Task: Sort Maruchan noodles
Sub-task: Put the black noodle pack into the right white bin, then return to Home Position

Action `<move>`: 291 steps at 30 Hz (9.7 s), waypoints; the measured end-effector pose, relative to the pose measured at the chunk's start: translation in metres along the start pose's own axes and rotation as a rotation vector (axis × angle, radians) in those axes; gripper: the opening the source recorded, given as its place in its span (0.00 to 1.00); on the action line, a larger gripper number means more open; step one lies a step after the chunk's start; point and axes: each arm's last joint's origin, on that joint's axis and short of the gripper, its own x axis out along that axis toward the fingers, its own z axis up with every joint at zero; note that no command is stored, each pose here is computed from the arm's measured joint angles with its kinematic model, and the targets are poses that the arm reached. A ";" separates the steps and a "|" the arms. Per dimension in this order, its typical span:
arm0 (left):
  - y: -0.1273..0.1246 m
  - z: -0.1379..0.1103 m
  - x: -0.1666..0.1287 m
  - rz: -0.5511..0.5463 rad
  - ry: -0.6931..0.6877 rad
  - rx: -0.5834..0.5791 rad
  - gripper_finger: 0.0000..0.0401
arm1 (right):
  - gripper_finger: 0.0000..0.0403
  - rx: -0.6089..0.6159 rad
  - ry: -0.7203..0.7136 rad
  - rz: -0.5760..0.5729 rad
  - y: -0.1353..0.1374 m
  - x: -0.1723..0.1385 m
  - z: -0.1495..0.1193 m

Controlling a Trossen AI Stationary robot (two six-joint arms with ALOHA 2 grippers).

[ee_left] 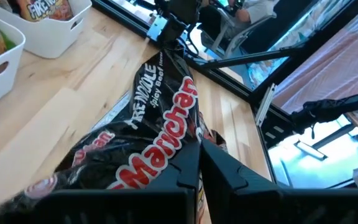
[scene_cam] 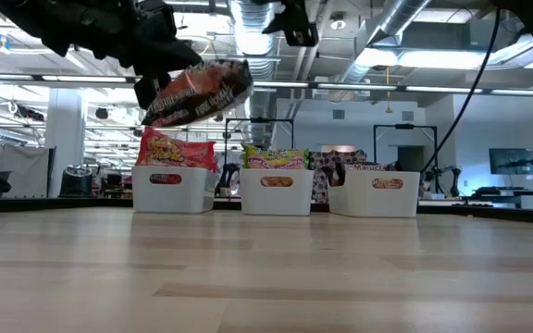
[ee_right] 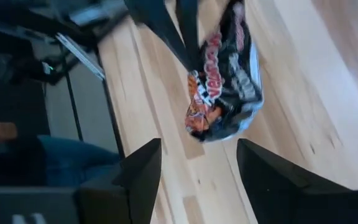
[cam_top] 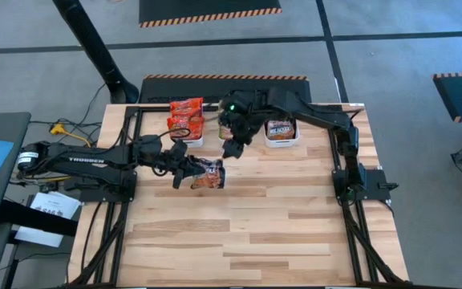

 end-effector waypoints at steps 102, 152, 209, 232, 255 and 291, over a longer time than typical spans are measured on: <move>-0.025 0.029 -0.037 0.006 -0.155 0.014 0.00 | 0.24 -0.498 0.032 -0.337 -0.100 0.240 -0.098; -0.010 0.033 -0.040 0.213 -0.206 0.120 0.00 | 0.01 -0.492 0.214 -1.241 -0.119 0.013 -0.148; 0.041 0.059 -0.068 0.587 -0.398 0.068 0.00 | 0.28 0.051 0.163 -0.524 -0.225 -0.024 -0.113; 0.041 0.059 -0.068 0.578 -0.390 0.066 0.00 | 0.18 0.109 0.279 -0.518 -0.232 -0.011 -0.092; -0.018 0.054 -0.098 0.091 -0.424 0.189 0.00 | 0.18 -0.038 -0.166 -0.488 -0.135 -0.079 -0.051; 0.015 -0.077 -0.103 -0.032 -0.315 0.251 0.00 | 0.18 -0.266 -0.716 0.115 0.053 -0.102 -0.082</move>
